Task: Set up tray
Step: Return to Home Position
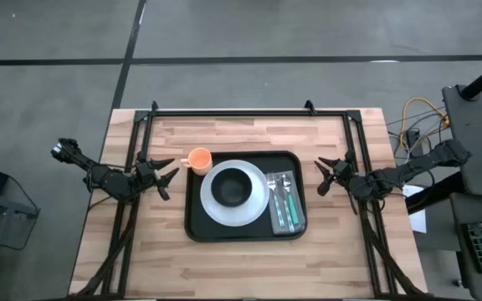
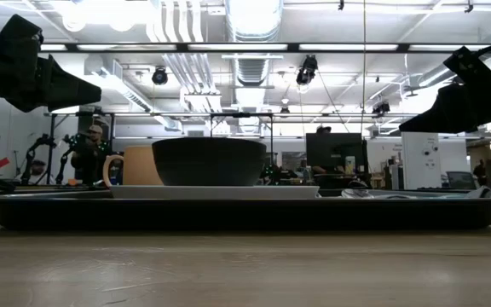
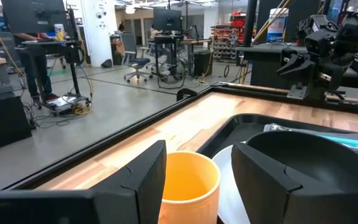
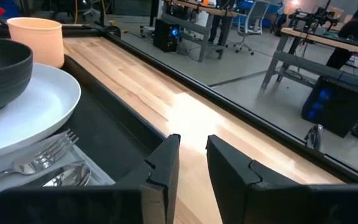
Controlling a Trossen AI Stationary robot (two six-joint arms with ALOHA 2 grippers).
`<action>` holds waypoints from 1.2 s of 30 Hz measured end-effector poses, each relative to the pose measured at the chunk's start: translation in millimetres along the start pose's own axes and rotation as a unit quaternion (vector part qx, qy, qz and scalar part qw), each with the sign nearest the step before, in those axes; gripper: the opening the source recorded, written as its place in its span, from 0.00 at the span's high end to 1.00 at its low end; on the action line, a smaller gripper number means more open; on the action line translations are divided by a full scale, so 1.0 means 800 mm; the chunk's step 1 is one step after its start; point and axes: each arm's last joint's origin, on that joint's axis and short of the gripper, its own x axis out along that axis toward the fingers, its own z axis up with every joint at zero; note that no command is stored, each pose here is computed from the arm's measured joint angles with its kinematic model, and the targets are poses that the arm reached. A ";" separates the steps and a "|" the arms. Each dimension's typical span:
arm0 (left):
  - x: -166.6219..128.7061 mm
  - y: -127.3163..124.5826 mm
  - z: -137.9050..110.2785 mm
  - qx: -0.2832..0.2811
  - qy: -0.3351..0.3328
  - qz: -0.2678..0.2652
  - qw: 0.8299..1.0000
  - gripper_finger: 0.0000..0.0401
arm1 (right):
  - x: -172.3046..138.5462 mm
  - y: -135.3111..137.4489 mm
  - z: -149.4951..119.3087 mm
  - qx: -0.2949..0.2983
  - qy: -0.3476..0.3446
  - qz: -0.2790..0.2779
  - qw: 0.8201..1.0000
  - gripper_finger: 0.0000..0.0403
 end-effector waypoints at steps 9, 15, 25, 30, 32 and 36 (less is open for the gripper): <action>0.000 0.000 0.000 0.000 0.000 -0.001 1.000 0.59 | 0.000 0.000 0.000 0.001 0.000 0.000 1.000 0.82; 0.000 0.000 0.000 0.001 0.000 -0.001 1.000 0.59 | 0.000 0.000 0.000 0.003 -0.001 0.000 1.000 0.80; 0.000 -0.001 0.000 0.003 0.001 -0.001 1.000 0.59 | 0.000 0.000 0.000 0.002 -0.001 0.001 1.000 0.81; 0.000 0.000 0.000 0.003 0.001 -0.001 1.000 0.59 | 0.000 0.000 0.000 0.003 -0.001 0.000 1.000 0.83; 0.000 0.000 0.000 0.003 0.001 -0.001 1.000 0.59 | 0.000 0.000 0.000 0.002 -0.001 0.000 1.000 0.83; 0.000 0.000 0.000 0.003 0.001 -0.001 1.000 0.59 | 0.000 0.000 0.000 0.002 -0.001 0.000 1.000 0.82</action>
